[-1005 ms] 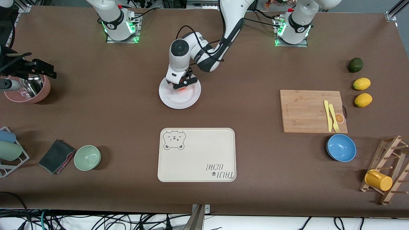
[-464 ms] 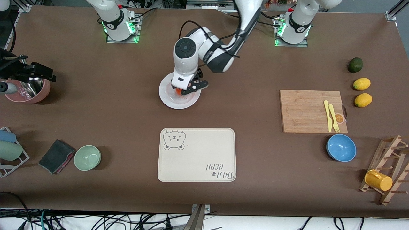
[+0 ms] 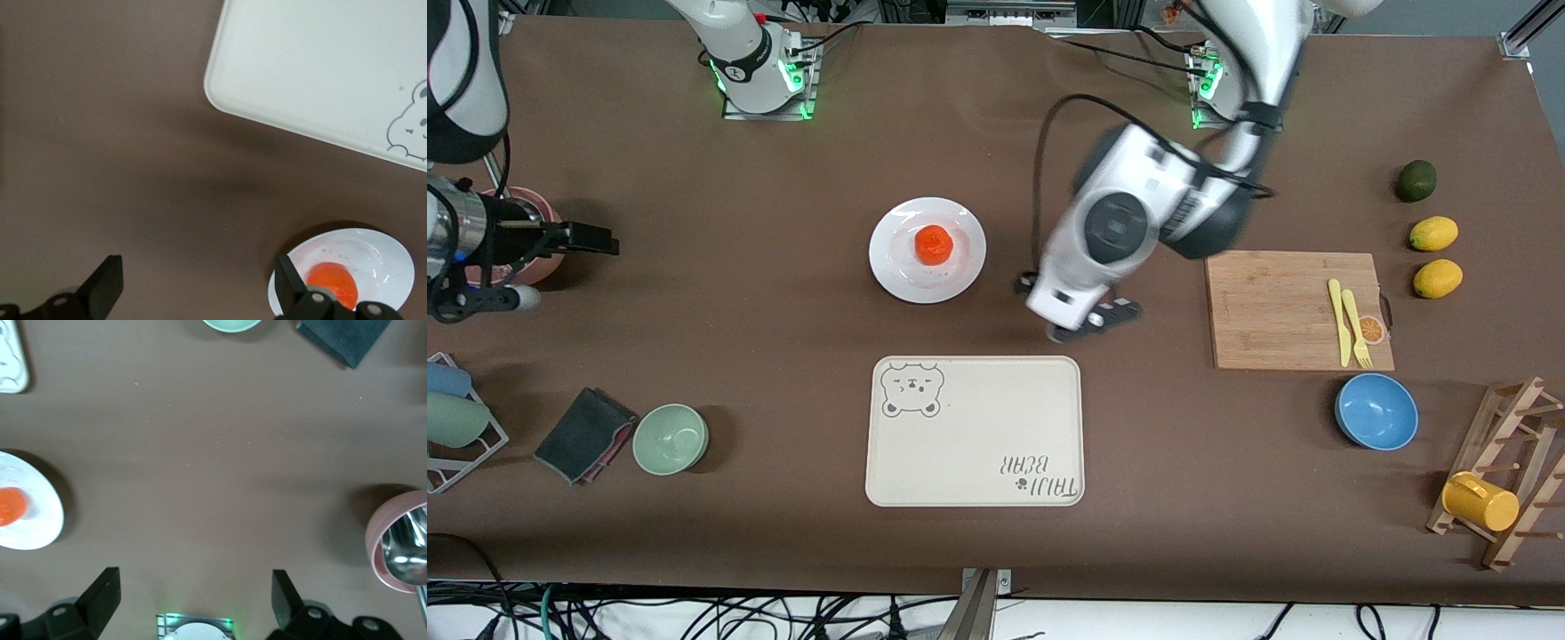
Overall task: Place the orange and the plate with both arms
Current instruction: 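Withdraw the left gripper while the right gripper reaches toward the plate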
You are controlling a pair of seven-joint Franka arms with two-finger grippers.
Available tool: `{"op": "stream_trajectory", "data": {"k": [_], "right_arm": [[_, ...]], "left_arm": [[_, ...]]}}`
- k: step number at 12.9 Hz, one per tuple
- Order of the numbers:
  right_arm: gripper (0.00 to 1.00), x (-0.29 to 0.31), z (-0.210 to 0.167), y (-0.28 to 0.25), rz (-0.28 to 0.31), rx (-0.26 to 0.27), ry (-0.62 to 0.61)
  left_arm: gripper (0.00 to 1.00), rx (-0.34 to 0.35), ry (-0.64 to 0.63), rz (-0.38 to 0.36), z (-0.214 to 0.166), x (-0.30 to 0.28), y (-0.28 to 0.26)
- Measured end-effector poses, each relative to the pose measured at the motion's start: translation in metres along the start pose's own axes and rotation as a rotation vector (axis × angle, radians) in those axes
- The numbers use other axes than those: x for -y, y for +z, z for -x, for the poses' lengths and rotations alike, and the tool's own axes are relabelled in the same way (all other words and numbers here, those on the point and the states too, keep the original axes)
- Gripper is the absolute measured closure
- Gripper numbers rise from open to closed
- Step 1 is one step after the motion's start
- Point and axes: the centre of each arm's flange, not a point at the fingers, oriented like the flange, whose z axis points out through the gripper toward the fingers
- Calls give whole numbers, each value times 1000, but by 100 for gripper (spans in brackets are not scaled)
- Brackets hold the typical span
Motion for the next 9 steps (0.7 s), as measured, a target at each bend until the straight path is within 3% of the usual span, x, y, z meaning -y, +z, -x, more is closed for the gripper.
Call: {"op": "stream_trajectory", "data": {"k": [5, 9], "right_arm": [[0, 15, 1, -1, 10, 16, -55], [0, 28, -5, 10, -51, 5, -71]], "left_arm": [[0, 88, 171, 26, -91, 158, -53], [0, 61, 294, 5, -129, 257, -82]]}}
